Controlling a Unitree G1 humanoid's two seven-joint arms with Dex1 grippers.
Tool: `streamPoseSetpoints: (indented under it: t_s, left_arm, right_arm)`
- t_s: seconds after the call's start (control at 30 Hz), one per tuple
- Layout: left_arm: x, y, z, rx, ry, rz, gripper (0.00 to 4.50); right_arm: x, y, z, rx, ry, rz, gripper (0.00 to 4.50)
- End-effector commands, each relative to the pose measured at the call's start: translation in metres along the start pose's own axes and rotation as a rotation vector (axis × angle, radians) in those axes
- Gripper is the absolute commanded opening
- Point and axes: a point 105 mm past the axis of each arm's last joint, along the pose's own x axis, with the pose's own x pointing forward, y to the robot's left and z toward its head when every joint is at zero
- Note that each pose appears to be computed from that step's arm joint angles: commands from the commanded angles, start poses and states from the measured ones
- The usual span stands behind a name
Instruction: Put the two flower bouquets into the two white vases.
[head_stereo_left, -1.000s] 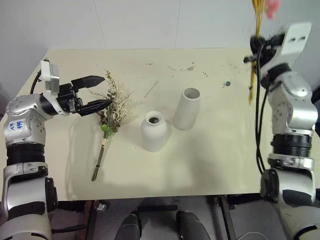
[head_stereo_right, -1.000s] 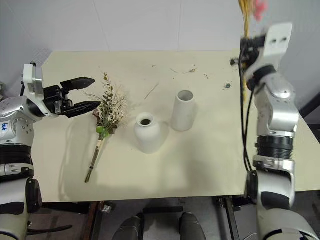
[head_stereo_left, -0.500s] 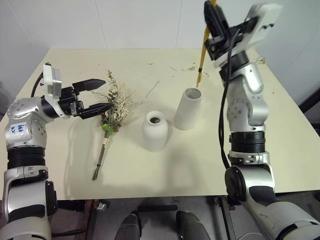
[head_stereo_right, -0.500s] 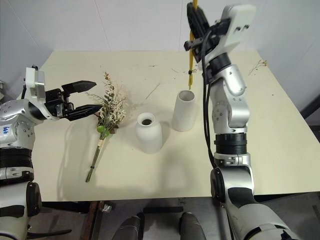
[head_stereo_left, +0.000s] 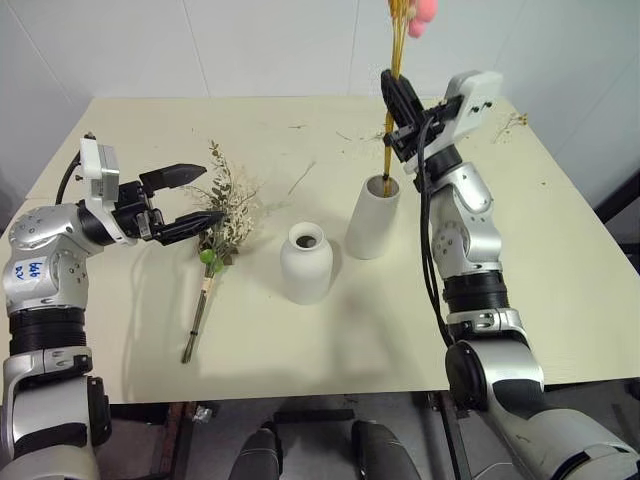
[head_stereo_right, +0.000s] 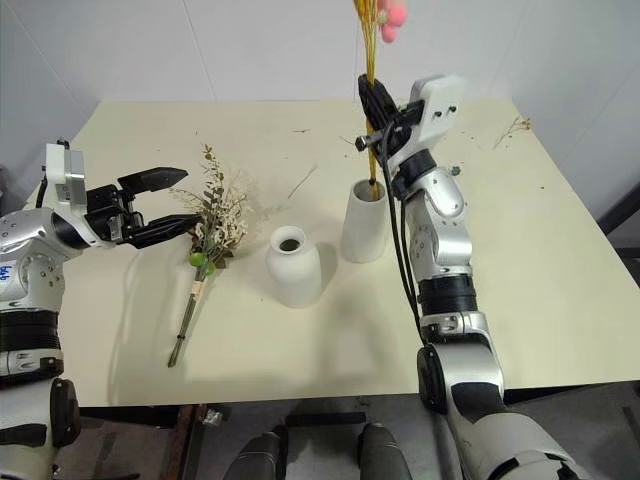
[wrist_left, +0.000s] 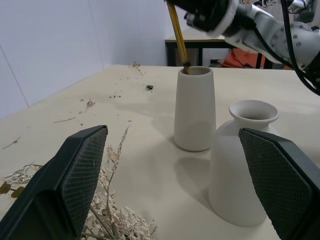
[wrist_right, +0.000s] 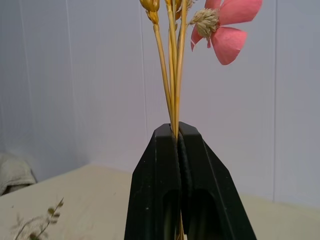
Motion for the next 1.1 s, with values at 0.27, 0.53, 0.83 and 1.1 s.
streamPoseSetpoints:
  t_s: [0.27,0.53,0.83,1.1]
  left_arm:
    - [-0.003,0.0,0.01,0.038,-0.033,0.03,4.5]
    - [-0.001,0.003,0.011,0.058,-0.014,0.058,4.5]
    - [-0.005,0.012,0.005,0.062,0.119,0.228,4.5]
    - [-0.02,0.012,-0.024,-0.021,0.419,0.481,4.5]
  right_arm:
    - [-0.01,0.017,0.013,-0.025,-0.035,0.044,1.29]
    - [-0.043,0.005,0.039,-0.162,0.104,0.165,4.09]
    - [-0.116,0.018,0.06,-0.148,0.483,0.454,4.49]
    - [-0.142,0.009,0.065,-0.107,0.605,0.44,4.49]
